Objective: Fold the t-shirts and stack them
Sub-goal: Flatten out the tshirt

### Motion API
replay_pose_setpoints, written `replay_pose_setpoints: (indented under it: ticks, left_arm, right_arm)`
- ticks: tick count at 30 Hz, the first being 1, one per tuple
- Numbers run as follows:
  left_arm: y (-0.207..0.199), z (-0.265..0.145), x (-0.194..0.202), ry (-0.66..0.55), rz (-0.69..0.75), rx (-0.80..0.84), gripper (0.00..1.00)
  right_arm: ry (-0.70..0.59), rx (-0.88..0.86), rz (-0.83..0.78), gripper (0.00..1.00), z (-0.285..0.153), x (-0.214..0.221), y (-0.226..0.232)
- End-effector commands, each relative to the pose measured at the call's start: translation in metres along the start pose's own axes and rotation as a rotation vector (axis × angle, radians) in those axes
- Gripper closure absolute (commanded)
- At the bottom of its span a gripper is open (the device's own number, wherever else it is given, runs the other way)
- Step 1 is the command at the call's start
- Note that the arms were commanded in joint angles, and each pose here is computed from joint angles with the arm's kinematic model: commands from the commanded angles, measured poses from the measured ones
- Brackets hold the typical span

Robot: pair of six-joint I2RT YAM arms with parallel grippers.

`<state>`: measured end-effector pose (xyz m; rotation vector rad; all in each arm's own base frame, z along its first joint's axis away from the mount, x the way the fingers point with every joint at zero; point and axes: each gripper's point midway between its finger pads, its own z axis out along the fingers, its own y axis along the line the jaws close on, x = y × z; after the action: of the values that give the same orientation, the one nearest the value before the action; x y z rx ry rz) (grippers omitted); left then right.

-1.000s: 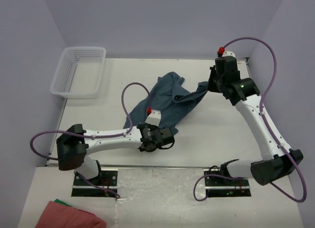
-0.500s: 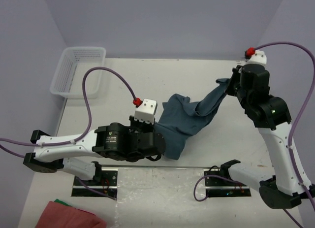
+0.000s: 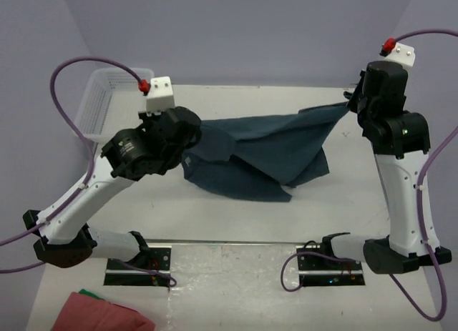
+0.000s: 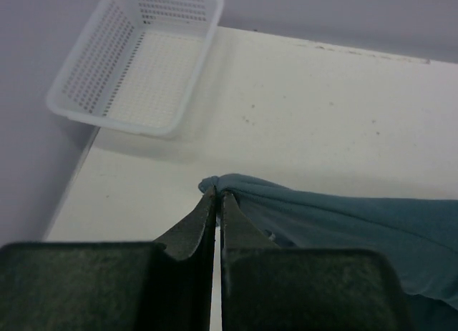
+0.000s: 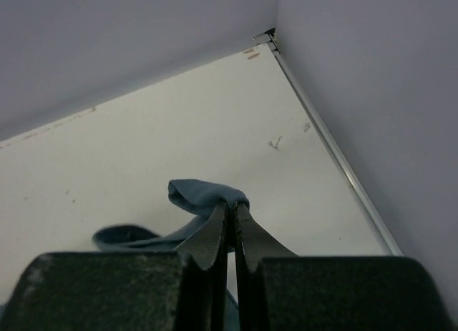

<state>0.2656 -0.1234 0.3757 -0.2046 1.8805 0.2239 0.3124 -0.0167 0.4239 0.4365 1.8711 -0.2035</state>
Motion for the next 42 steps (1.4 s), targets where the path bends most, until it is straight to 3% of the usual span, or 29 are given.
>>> replay_pose_setpoints:
  ticks: [1, 5, 15, 23, 33, 37, 42]
  left_arm:
    - [0.048, -0.005, -0.055, -0.116, -0.051, -0.087, 1.0]
    - [0.069, -0.011, -0.073, -0.15, -0.067, -0.137, 1.0]
    - [0.095, -0.029, -0.108, -0.221, -0.082, -0.162, 1.0]
    - [0.114, -0.052, -0.153, -0.303, -0.13, -0.106, 1.0]
    - [0.108, -0.07, -0.203, -0.419, -0.165, 0.014, 1.0]
    - [0.089, -0.056, -0.198, -0.415, -0.111, -0.013, 1.0]
    - [0.051, -0.036, -0.202, -0.41, -0.049, -0.038, 1.0]
  right_arm:
    - [-0.027, 0.024, 0.013, 1.0, -0.005, -0.024, -0.011]
    - [-0.052, 0.02, 0.023, 1.0, -0.012, -0.045, -0.012]
    - [-0.041, -0.02, 0.021, 1.0, -0.031, -0.04, -0.017]
    - [-0.089, -0.091, 0.047, 1.0, -0.071, -0.045, -0.023]
    - [-0.181, -0.229, 0.082, 1.0, -0.122, -0.069, -0.021]
    - [-0.158, -0.194, 0.069, 1.0, -0.107, -0.066, -0.016]
    - [-0.088, -0.081, 0.022, 1.0, -0.058, -0.054, -0.002]
